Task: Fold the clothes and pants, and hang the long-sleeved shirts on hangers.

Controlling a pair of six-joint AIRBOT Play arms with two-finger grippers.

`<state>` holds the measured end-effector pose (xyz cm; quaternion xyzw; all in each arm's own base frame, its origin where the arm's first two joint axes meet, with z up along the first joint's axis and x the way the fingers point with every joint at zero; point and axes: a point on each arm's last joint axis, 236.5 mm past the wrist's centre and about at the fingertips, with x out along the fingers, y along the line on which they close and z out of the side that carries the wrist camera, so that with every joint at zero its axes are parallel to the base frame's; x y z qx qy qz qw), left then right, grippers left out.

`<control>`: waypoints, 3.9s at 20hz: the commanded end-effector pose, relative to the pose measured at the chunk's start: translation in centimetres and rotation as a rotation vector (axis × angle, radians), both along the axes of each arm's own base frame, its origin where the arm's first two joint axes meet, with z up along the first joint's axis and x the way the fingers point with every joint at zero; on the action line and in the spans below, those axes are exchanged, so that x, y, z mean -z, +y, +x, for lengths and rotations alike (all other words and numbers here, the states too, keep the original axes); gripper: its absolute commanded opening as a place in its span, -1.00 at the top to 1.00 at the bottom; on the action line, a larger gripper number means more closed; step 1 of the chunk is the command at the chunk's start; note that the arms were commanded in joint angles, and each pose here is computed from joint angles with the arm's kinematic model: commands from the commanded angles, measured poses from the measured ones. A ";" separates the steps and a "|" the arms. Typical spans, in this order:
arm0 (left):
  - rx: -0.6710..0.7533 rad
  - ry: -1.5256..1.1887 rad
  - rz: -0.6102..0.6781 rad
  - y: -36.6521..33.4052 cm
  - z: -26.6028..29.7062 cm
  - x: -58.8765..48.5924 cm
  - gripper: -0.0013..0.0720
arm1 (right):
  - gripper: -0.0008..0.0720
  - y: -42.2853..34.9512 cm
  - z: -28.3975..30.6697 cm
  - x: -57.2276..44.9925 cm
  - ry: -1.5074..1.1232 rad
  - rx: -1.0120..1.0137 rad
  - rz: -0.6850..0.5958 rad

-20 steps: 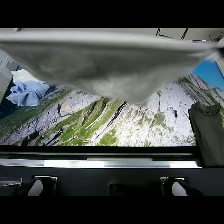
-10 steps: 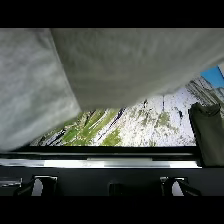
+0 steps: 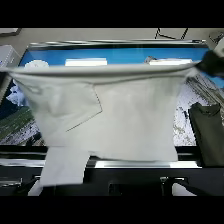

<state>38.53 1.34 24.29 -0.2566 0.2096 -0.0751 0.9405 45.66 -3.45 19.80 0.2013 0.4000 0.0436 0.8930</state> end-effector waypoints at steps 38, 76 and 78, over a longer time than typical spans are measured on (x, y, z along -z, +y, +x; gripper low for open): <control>0.258 0.956 -0.266 -4.3 -9.1 33.4 0.89 | -0.69 7.0 -20.5 30.3 1.015 -0.110 0.272; 0.369 0.114 0.156 -6.8 0.7 -3.0 0.90 | 0.88 -2.6 -6.3 -2.2 0.167 -0.038 -0.222; 0.394 0.313 0.074 -8.4 4.7 8.7 0.90 | 0.88 -1.8 -3.0 6.8 0.323 -0.082 -0.179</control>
